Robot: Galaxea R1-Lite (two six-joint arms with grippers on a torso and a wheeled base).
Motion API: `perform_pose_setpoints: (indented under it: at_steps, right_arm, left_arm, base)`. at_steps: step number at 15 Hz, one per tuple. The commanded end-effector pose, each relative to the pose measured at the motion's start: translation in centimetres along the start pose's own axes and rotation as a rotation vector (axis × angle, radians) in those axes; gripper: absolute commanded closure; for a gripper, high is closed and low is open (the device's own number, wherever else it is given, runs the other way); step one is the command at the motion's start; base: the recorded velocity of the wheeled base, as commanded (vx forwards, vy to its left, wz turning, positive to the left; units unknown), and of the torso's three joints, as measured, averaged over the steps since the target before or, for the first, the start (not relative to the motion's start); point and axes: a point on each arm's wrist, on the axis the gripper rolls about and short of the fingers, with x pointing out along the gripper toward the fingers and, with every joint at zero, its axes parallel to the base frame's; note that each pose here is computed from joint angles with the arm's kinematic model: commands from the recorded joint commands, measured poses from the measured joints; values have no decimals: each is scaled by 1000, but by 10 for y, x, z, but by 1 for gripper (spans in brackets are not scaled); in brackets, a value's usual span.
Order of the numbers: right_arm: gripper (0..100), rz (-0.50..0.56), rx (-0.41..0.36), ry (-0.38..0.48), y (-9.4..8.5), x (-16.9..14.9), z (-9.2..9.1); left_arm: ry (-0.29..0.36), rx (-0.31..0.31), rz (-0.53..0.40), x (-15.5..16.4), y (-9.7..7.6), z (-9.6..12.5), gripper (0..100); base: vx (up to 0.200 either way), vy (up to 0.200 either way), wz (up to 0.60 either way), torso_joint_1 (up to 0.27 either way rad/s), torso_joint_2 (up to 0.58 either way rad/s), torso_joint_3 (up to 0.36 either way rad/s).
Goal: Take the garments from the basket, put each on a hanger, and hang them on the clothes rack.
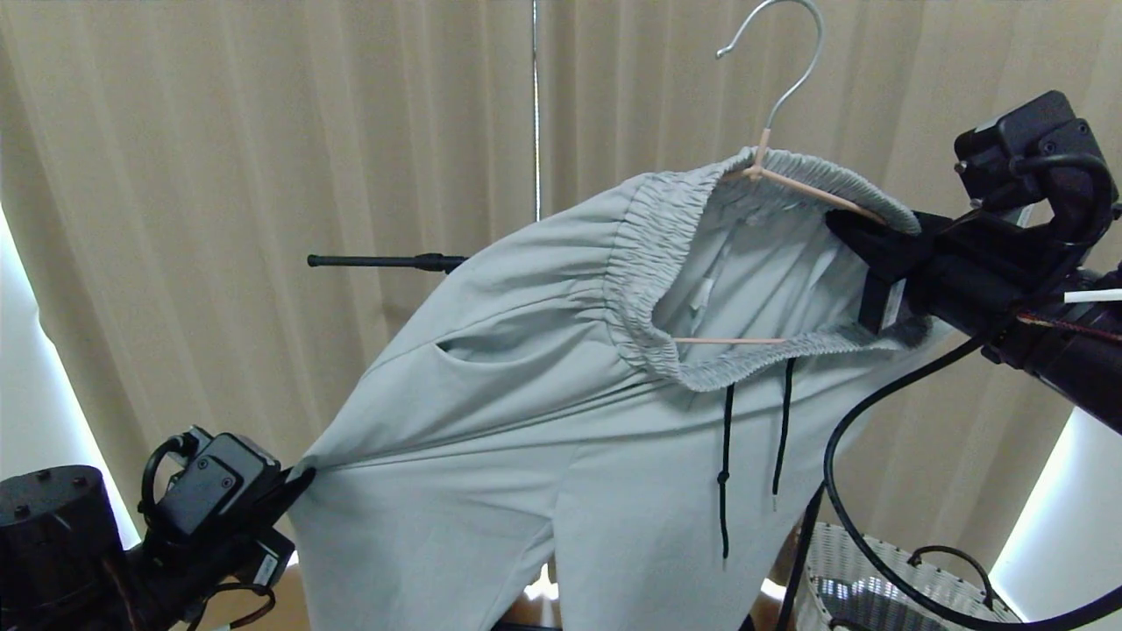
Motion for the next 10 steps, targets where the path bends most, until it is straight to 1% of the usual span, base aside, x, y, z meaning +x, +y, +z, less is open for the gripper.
perform_pose_setpoints:
  at_steps: [1, 4, 5, 7, 8, 10]
  right_arm:
    - [100, -4, -1, -2, 0, 1, 0]
    - [100, -3, -2, 1, 0, 1, 0]
    - [100, -2, -2, 3, 0, 2, 0]
    - [100, -1, -2, 6, 1, 4, -1]
    - [100, -1, -3, 10, 1, 4, -2]
    - [100, -2, -10, 46, 2, 3, -11]
  left_arm:
    - [16, -2, -2, 1, 0, -3, 100]
    - [11, -7, -4, 1, -1, -2, 100]
    - [7, -6, -2, 1, 0, -1, 0]
    - [-31, -2, 8, 1, 0, 3, 0]
    - [-58, 1, 0, 1, -1, 5, 0]
    - [-86, 5, -40, 2, -2, 6, 0]
  base:
    - [0, 0, 0, 0, 0, 0]
    - [0, 0, 0, 0, 0, 0]
    - [0, 0, 0, 0, 0, 0]
    - [0, 0, 0, 0, 0, 0]
    - [0, 0, 0, 0, 0, 0]
    - [0, 0, 0, 0, 0, 0]
